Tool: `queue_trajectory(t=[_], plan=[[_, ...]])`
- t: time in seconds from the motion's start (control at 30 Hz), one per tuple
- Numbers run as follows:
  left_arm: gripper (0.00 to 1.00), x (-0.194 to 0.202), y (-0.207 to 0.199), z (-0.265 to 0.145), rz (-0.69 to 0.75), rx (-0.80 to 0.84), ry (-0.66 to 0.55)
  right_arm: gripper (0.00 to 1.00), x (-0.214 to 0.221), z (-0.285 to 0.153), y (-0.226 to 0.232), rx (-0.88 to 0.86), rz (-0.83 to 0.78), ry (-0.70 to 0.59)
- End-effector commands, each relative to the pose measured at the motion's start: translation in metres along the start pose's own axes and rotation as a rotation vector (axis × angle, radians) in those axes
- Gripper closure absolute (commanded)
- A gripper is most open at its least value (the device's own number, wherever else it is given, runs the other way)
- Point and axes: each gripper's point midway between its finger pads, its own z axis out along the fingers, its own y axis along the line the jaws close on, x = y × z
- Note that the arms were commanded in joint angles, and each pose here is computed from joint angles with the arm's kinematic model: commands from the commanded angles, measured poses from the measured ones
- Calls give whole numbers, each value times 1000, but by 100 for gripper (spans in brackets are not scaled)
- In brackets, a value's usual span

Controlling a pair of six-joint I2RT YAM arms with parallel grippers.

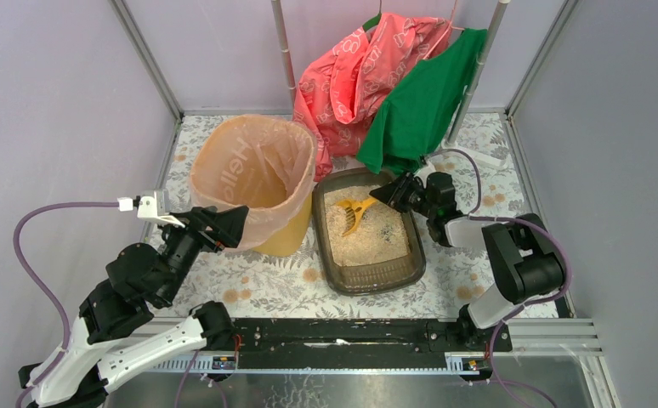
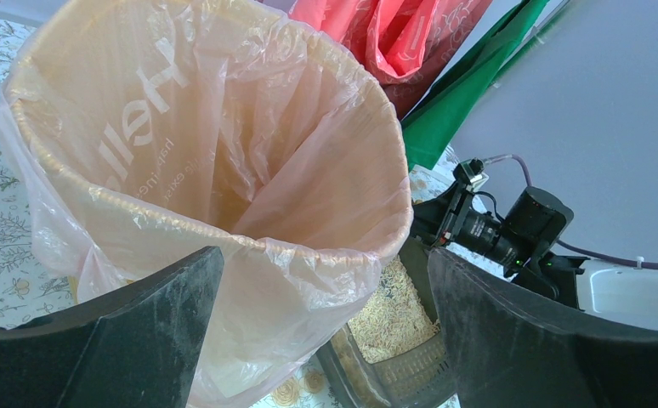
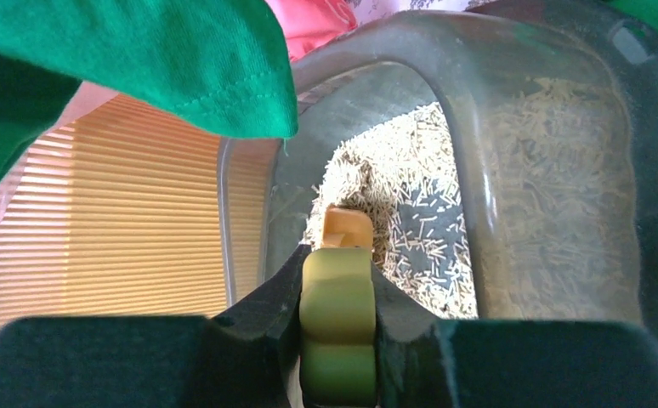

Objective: Clean the litter box

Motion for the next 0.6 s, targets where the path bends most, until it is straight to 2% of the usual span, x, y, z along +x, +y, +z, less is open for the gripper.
queue_trajectory(t=[0.0,0.3,0.57], plan=[[1,-8,-6,-1,-23,21,-16,100,-4,-23,2,-25,19,28],[1,-1,-9,4,-16,29,-12,100,-33,-49,-2,9,-9,-21],[1,1,-5,5,-1,16,-12,100,-48,-66,10,-100,82,-75]])
